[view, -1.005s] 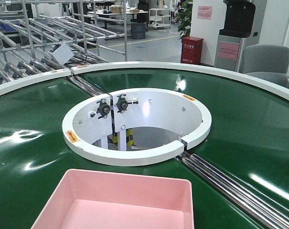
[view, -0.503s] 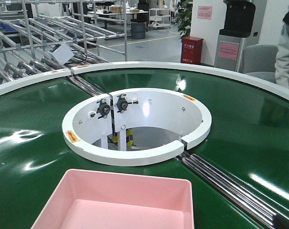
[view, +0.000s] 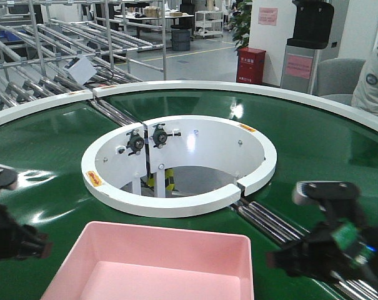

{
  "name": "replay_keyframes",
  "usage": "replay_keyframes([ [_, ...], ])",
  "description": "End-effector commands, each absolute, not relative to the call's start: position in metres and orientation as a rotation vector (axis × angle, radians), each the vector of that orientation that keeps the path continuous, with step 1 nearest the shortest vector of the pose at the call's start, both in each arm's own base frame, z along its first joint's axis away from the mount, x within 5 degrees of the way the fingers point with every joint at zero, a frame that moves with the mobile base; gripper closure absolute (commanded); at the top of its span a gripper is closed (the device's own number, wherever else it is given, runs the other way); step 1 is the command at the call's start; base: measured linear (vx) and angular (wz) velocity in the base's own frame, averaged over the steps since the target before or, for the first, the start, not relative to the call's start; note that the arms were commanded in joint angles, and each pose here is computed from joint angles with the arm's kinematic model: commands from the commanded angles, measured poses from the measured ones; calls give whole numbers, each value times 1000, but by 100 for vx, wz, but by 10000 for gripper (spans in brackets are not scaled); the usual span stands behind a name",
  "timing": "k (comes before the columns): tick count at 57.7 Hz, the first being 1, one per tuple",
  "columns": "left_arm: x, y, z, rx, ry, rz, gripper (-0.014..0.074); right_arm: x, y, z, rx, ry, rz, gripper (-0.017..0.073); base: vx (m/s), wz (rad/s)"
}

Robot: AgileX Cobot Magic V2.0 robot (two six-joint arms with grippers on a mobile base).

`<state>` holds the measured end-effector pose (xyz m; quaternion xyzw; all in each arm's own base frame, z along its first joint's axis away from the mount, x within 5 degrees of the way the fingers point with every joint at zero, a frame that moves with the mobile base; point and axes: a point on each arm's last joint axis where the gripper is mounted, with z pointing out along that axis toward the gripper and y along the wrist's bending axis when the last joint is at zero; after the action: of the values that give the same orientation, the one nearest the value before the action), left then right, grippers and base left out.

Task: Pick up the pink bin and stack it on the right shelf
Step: 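Lower both grippers toward opposite rims of the pink bin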

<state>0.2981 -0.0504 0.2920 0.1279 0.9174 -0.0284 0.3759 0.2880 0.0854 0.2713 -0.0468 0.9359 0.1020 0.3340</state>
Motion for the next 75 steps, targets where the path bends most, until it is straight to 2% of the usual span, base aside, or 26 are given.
replay_keyframes([
  [1, 319, -60, 310, 297, 2309, -147, 120, 307, 102, 285, -58, 2434, 331, 146, 0, 0],
  [12, 350, -78, 296, 402, 2393, -302, 120, 330, 131, 268, -58, 2578, 349, 146, 0, 0],
  [23, 367, -84, 266, 415, 2469, -352, 120, 342, 136, 244, 31, 2661, 352, 146, 0, 0],
  [33, 372, -89, 234, 395, 2594, -440, 120, 348, 139, 228, 44, 2691, 347, 146, 0, 0],
  [45, 370, -92, 222, 415, 2672, -490, 134, 346, 144, 223, 121, 2736, 427, 150, 0, 0],
  [52, 368, -92, 226, 412, 2664, -497, 202, 345, 145, 223, 153, 2742, 466, 224, 0, 0],
  [65, 359, -91, 254, 429, 2592, -492, 501, 342, 144, 233, 169, 2722, 493, 575, 0, 0],
  [70, 354, -90, 269, 427, 2548, -488, 601, 342, 143, 248, 151, 2657, 511, 573, 0, 0],
  [75, 347, -90, 287, 399, 2496, -512, 602, 343, 141, 272, 111, 2594, 501, 571, 0, 0],
])
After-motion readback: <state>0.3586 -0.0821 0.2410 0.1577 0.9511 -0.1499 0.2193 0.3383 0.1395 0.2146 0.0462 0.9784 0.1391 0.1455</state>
